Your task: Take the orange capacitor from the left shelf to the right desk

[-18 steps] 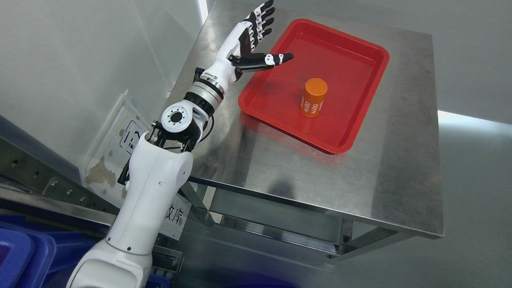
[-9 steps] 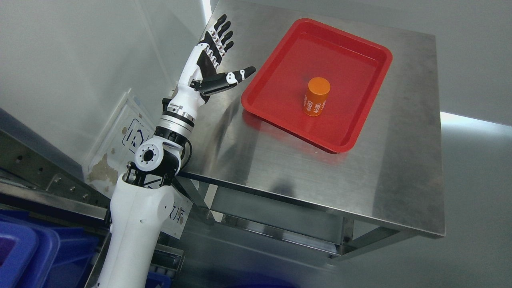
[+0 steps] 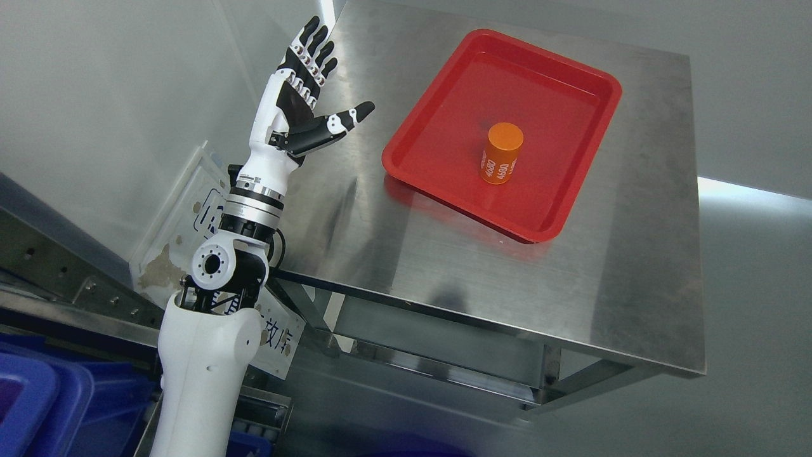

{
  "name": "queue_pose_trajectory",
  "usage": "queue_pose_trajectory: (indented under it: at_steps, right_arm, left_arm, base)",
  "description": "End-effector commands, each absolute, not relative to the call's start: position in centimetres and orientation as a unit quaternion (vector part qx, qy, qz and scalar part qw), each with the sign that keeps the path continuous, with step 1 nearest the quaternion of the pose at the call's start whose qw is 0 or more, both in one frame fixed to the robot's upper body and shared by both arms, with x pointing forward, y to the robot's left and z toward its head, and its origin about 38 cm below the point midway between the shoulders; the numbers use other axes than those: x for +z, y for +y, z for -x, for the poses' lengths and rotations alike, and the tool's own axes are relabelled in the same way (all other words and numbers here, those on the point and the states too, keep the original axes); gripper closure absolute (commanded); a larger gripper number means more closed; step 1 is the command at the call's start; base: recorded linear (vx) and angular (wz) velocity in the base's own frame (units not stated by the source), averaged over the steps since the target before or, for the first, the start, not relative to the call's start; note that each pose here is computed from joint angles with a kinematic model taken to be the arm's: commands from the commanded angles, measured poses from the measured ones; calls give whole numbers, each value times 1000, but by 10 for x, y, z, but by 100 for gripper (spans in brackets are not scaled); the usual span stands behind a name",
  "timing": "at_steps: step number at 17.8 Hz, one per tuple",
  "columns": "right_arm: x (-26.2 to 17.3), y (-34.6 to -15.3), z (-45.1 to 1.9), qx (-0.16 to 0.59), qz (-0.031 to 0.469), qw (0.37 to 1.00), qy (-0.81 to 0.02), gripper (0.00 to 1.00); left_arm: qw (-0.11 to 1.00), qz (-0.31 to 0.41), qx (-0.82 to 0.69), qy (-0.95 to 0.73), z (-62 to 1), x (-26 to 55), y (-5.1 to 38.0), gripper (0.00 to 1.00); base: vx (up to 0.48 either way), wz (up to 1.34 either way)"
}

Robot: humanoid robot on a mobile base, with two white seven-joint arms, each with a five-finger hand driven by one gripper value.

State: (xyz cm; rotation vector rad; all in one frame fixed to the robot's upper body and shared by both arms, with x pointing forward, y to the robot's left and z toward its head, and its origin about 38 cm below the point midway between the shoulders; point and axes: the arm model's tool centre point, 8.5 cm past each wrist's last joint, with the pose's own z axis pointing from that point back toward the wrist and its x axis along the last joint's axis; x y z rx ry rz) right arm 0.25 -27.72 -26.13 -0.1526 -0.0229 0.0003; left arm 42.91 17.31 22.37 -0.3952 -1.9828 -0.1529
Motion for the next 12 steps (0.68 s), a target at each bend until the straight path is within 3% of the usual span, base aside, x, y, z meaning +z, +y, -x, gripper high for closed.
queue_pose_trajectory:
  at_steps: [1,12]
  right_arm:
    - [-260,-288,5,-2,85,996,-10,0]
    - [-260,-288,6,-2,85,996,-9,0]
  left_arm:
    - [504,127,-91,-849,-419,232,176,0]
    - [502,117,-88,-852,-418,232,177,0]
  base:
    - [0,0]
    - [0,0]
